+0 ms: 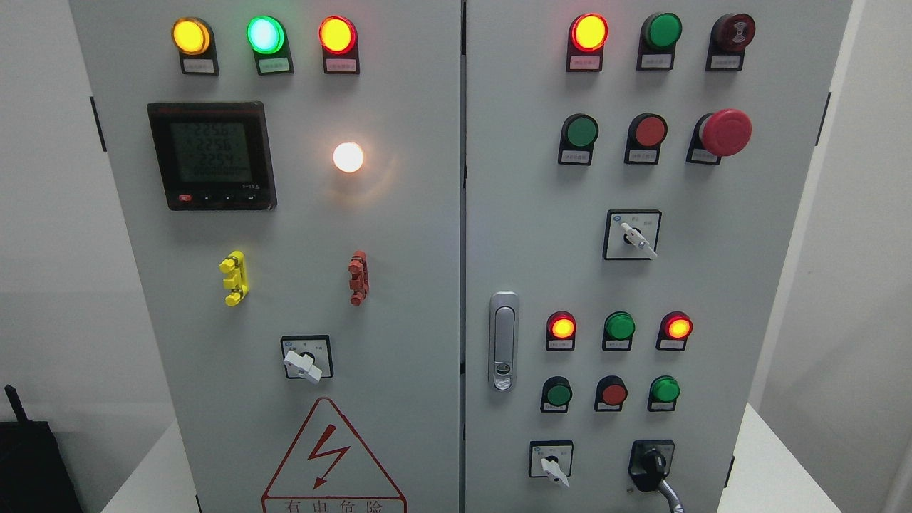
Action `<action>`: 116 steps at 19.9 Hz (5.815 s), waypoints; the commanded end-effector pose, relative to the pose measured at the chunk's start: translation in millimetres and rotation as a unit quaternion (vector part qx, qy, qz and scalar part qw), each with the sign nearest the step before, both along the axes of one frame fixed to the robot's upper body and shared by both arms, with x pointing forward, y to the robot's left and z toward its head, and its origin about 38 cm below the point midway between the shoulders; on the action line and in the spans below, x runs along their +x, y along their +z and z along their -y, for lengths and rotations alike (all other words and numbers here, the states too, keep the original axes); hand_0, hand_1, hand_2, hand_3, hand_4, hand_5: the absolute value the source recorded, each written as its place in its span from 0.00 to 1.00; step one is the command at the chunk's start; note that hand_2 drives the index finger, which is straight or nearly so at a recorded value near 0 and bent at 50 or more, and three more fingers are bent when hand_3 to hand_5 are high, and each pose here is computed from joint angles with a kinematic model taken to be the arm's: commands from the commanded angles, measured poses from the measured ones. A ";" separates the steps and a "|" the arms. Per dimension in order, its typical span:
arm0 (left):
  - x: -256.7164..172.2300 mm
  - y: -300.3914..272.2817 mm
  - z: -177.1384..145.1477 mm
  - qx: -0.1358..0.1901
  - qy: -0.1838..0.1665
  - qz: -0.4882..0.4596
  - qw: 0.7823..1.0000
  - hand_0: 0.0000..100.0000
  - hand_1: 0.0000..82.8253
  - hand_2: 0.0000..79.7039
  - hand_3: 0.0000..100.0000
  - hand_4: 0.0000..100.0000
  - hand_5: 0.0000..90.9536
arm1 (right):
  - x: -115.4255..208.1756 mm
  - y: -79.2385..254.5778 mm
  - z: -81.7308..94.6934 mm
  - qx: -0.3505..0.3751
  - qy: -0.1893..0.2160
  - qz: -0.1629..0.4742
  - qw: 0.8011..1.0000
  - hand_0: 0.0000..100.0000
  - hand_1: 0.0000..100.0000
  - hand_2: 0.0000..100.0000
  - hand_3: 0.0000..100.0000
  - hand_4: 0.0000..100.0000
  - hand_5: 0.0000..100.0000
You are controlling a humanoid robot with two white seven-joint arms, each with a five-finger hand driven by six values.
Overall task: Trip black knob to open circuit
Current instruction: 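Grip the black knob with the right hand and twist it, then release the black knob and lower the right hand away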
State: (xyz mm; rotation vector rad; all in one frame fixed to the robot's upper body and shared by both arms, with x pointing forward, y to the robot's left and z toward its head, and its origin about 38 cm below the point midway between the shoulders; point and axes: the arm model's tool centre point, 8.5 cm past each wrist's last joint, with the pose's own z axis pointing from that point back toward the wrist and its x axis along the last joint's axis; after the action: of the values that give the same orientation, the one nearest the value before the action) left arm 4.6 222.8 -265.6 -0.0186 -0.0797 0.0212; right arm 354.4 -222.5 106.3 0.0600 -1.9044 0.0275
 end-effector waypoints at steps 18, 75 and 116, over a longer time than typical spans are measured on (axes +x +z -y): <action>2.7 0.0 0.9 -0.001 0.002 0.003 1.000 0.12 0.47 0.00 0.00 0.00 0.00 | 4.4 20.2 -20.1 -0.005 0.033 0.033 0.999 1.00 0.87 0.00 1.00 0.95 0.92; 1.7 0.0 0.9 -0.001 0.002 0.002 1.000 0.12 0.47 0.00 0.00 0.00 0.00 | 6.9 25.2 -32.7 -0.003 0.048 0.040 0.998 1.00 0.86 0.00 1.00 0.94 0.92; 1.7 0.0 0.9 -0.001 0.002 0.002 1.000 0.12 0.47 0.00 0.00 0.00 0.00 | 6.6 24.6 -21.7 -0.005 0.036 0.042 0.998 1.00 0.87 0.00 1.00 0.94 0.92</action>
State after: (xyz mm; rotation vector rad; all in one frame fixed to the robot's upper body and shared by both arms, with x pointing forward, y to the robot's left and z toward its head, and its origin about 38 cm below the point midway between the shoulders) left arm 4.6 222.8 -265.6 -0.0186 -0.0797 0.0212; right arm 360.0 -211.9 109.3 0.0796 -1.8992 0.0356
